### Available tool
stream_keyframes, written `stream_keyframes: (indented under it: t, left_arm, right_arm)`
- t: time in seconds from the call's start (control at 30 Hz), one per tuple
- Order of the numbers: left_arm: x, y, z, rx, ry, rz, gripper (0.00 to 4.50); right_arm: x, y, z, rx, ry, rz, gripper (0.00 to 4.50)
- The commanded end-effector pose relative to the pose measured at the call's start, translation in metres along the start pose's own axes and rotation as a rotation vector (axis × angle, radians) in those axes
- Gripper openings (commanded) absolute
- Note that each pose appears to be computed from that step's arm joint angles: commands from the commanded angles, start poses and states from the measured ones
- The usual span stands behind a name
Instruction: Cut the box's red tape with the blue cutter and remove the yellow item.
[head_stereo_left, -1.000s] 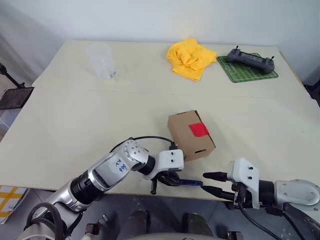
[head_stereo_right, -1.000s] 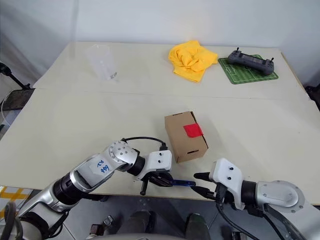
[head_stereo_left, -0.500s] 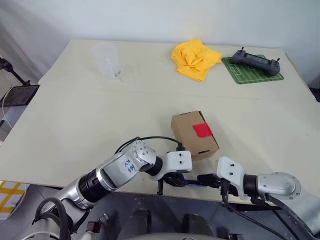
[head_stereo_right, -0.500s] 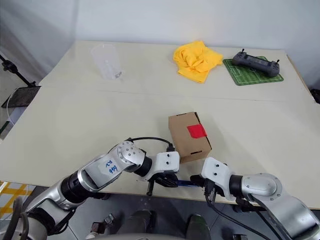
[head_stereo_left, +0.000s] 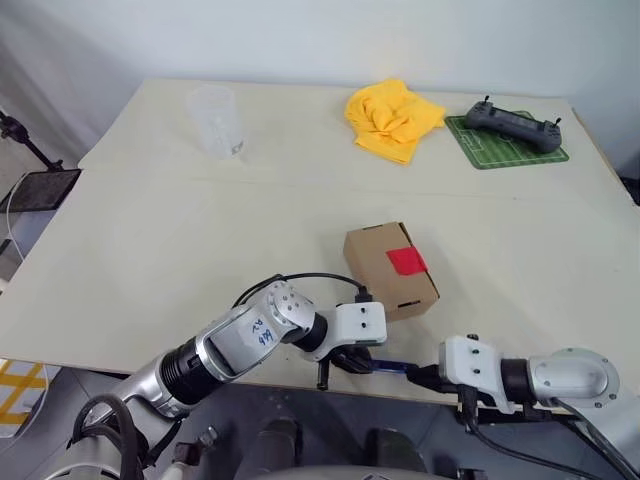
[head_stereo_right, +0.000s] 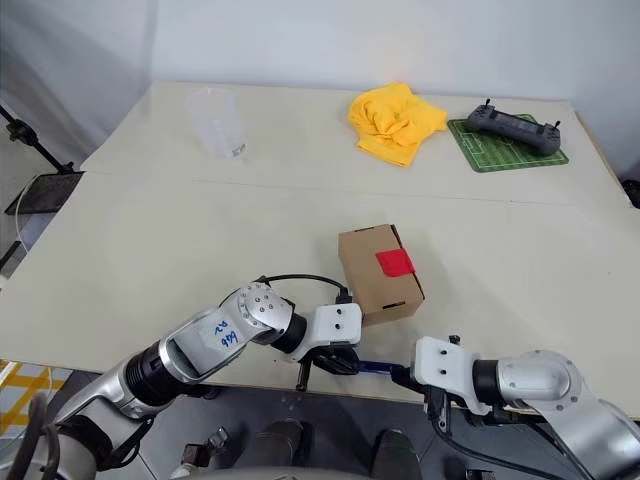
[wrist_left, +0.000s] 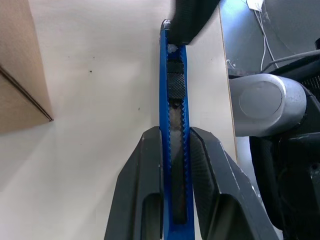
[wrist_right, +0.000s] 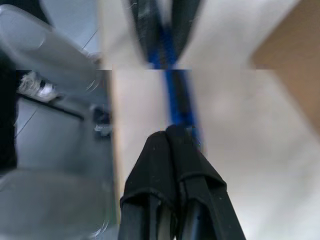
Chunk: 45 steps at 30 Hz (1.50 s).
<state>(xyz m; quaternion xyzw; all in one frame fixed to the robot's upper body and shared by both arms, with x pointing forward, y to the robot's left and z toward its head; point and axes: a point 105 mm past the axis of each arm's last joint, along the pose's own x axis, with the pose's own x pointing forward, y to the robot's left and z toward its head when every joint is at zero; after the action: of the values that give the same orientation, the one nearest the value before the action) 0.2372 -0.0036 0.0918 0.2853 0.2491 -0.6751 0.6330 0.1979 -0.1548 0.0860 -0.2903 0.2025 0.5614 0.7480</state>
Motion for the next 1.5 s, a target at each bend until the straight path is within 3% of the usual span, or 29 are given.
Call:
stream_keyframes:
  t: [0.03,0.23,0.43,0.7,1.1,1.5]
  left_arm:
    - [0.01,-0.002,-0.007,-0.012,0.034,-0.008,0.42]
    - [0.011,-0.004,-0.004,0.001,0.029,-0.021,0.42]
    - [0.01,-0.005,-0.006,-0.003,0.033,-0.021,0.42]
    - [0.011,-0.005,-0.006,0.002,0.032,-0.024,0.42]
    - [0.01,-0.005,-0.006,-0.008,0.032,-0.02,0.42]
    - [0.012,-0.003,-0.003,-0.007,0.025,-0.016,0.42]
  right_arm:
    - [0.004,-0.003,0.007,-0.023,-0.027,-0.009,0.04]
    - [0.016,-0.006,0.019,-0.001,-0.091,-0.011,0.04]
    - [0.002,0.0,0.029,-0.006,-0.14,0.055,0.04]
    - [-0.011,-0.019,0.016,0.033,-0.079,-0.03,0.04]
    - [-0.001,-0.015,-0.001,0.016,-0.012,-0.002,0.04]
    - [0.024,-0.008,0.021,-0.041,-0.096,0.077,0.04]
